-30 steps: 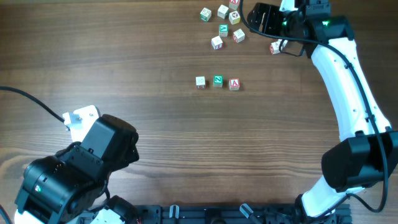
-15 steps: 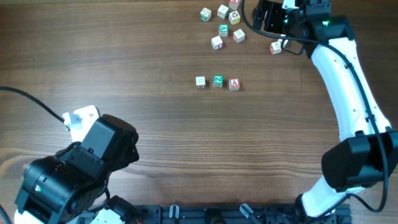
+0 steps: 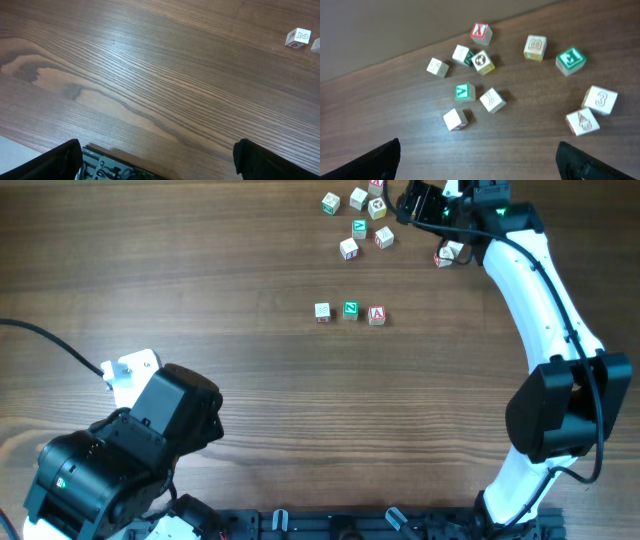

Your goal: Form a horizontal line

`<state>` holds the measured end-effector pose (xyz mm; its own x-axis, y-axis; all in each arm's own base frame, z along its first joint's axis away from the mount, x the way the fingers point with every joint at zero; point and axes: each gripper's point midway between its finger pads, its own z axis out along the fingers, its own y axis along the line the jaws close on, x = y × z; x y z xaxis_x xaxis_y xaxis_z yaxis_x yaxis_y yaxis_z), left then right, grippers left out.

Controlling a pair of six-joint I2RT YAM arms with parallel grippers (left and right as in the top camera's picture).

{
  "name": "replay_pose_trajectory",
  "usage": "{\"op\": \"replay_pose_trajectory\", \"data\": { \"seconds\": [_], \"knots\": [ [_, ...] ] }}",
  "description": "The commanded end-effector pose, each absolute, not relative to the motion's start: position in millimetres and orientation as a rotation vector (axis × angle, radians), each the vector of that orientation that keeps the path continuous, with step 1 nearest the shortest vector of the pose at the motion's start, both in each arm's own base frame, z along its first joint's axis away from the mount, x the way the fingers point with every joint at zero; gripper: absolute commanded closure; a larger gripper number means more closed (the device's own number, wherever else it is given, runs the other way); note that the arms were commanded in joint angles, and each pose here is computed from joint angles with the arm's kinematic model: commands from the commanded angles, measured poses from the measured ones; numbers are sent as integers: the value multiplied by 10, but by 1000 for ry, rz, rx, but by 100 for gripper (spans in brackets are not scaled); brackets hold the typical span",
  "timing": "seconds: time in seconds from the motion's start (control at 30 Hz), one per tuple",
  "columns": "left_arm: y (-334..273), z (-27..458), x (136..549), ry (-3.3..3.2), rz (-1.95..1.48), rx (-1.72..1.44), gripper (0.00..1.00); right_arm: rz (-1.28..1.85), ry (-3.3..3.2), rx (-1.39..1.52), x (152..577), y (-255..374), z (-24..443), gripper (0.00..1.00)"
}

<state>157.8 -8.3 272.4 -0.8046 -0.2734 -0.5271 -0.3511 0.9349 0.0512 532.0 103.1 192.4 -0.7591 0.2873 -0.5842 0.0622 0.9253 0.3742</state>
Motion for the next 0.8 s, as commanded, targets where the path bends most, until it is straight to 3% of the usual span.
{"op": "replay_pose_trajectory", "data": {
  "seconds": [0.0, 0.3, 0.77],
  "knots": [
    [-81, 2735, 1572, 2554, 190, -449, 0, 478, 2436, 294, 5272, 1058, 1923, 0],
    [-81, 2735, 1572, 2554, 190, -449, 0, 431, 2562, 261, 5034, 1024, 1734, 0],
    [-81, 2735, 1572, 2554, 190, -449, 0, 389, 2605, 124, 5085, 1039, 1452, 0]
  ]
}}
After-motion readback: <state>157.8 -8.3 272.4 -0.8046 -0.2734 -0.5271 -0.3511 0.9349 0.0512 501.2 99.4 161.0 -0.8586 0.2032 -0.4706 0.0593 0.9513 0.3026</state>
